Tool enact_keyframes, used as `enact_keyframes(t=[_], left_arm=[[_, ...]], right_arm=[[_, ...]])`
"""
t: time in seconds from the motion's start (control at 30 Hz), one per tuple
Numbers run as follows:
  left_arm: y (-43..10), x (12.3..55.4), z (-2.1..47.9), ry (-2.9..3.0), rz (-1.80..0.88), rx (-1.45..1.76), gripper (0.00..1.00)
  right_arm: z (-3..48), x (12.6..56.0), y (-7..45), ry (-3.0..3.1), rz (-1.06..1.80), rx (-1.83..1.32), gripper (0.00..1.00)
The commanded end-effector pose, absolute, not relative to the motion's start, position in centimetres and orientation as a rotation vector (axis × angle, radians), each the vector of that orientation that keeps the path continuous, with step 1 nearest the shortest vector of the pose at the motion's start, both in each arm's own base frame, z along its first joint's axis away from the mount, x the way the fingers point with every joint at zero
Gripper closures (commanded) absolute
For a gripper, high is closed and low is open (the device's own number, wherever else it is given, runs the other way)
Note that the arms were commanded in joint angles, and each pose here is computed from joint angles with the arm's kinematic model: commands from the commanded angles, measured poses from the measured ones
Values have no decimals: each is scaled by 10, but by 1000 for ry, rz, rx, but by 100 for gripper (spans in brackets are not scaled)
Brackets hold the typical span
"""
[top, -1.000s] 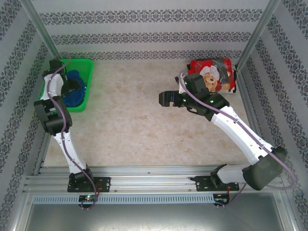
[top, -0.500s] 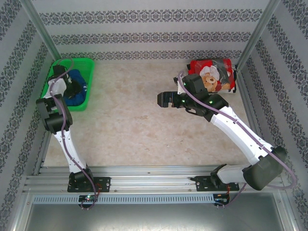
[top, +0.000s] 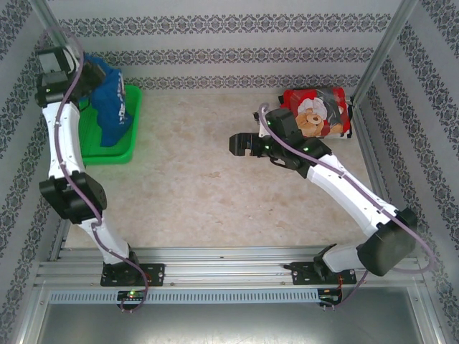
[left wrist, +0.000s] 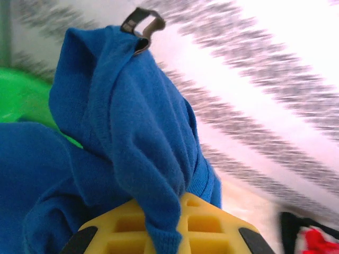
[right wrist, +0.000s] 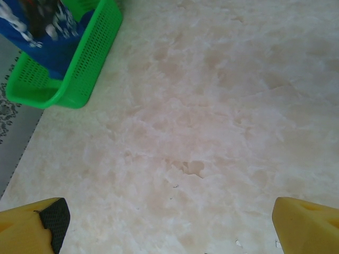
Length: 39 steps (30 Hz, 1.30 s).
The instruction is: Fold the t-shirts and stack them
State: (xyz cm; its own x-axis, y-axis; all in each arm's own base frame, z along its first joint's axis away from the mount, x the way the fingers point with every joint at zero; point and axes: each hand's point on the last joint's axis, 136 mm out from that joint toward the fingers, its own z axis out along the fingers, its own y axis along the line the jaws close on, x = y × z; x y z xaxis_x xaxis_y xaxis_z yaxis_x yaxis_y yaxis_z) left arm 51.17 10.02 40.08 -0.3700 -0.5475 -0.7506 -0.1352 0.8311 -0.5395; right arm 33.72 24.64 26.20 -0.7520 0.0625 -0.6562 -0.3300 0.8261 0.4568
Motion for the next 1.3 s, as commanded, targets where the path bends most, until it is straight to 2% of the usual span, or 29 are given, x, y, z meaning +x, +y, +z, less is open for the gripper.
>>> enact_keyframes(t=[0.0, 0.17, 0.3, 0.4, 0.63, 0.73, 0.87, 1.03, 1.2, 1.27], left_arm=[[26, 505, 441, 1884, -717, -381, 100], [-77, 477, 492, 1836, -970, -193, 100], [-145, 434, 556, 1739, -999, 26, 100], [-152, 415, 585, 1675, -975, 64, 100], [-175, 382, 636, 1494, -1119, 190, 100], [-181, 387, 637, 1487, -1172, 190, 100], [-186, 411, 579, 1672, -1136, 125, 100], [-170, 434, 444, 2011, -928, -32, 100], [-126, 431, 290, 2235, -789, -393, 99], [-110, 429, 247, 2284, -780, -504, 100]], right_arm=[[285, 352, 243, 2248, 738, -138, 2], [292, 358, 220, 2228, 712, -52, 2], [295, 356, 199, 2210, 682, -4, 2], [296, 353, 179, 2187, 672, 62, 2], [294, 342, 139, 2148, 648, 180, 2], [293, 338, 129, 2130, 645, 213, 2], [284, 334, 125, 2143, 645, 234, 2], [252, 332, 118, 2213, 592, 286, 2], [211, 327, 122, 2356, 543, 284, 2], [200, 325, 133, 2397, 553, 243, 2]])
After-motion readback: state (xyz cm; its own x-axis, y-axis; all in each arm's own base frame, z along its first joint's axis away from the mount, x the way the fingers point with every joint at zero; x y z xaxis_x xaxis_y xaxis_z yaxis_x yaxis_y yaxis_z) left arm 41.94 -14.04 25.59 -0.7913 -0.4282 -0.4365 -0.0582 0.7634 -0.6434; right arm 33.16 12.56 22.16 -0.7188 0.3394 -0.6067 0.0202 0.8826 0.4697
